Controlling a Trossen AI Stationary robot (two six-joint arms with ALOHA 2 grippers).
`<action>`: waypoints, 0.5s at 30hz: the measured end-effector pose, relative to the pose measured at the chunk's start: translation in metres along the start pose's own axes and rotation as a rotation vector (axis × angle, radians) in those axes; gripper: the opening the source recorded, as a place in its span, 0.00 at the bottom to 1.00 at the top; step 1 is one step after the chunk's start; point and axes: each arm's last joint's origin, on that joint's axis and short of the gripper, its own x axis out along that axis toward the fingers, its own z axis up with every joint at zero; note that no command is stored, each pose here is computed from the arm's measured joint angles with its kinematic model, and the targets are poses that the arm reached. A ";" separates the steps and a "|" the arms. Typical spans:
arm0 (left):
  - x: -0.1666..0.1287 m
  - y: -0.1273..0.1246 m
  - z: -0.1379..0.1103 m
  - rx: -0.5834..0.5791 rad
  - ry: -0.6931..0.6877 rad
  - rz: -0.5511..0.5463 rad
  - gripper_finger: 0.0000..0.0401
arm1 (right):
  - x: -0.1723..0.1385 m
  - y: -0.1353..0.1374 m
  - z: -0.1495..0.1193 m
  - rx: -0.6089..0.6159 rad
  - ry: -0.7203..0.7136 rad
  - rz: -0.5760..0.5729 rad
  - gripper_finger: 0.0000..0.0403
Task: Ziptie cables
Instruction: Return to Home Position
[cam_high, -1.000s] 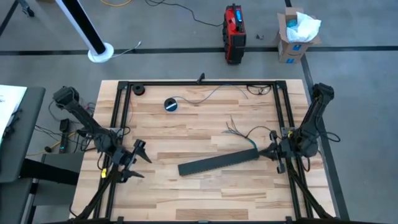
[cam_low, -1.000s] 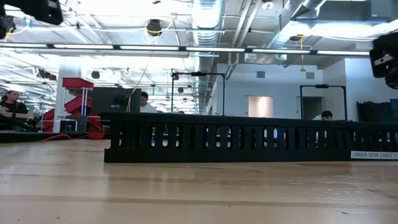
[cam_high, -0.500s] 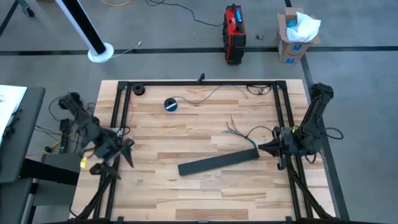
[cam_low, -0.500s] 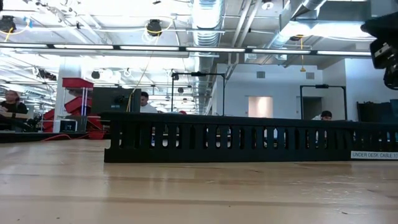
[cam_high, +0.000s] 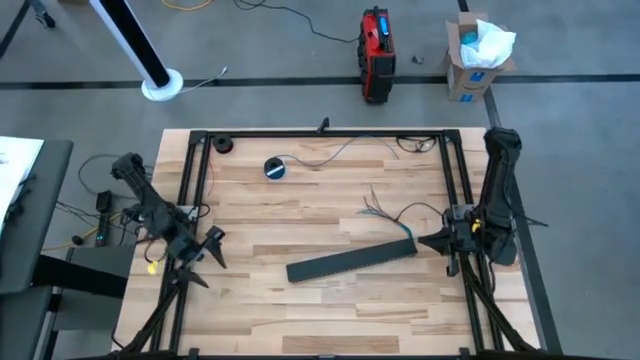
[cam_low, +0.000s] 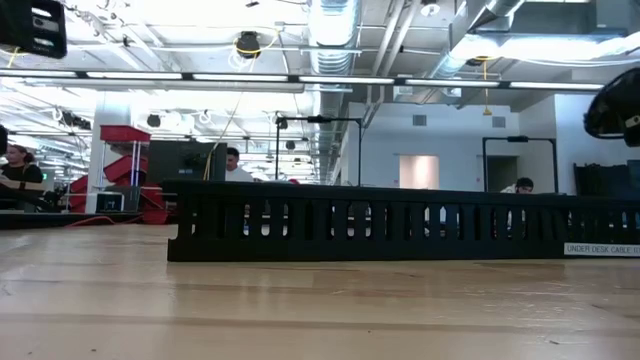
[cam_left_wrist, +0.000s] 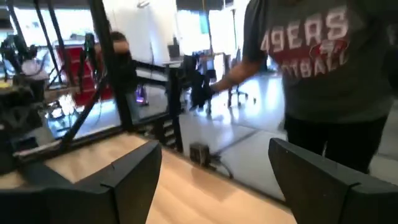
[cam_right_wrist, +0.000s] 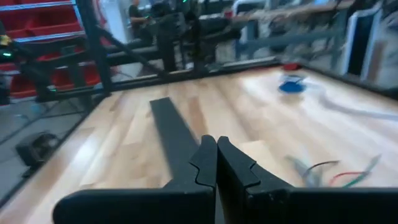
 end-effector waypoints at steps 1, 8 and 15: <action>0.000 0.000 0.000 -0.020 -0.003 0.005 0.72 | -0.002 0.000 -0.001 -0.021 -0.015 -0.019 0.00; 0.000 0.002 -0.002 -0.052 0.040 0.083 0.72 | -0.008 -0.002 -0.005 -0.117 -0.081 -0.082 0.00; 0.000 0.003 -0.003 -0.163 0.048 0.105 0.72 | -0.004 0.000 -0.009 -0.137 -0.041 -0.061 0.00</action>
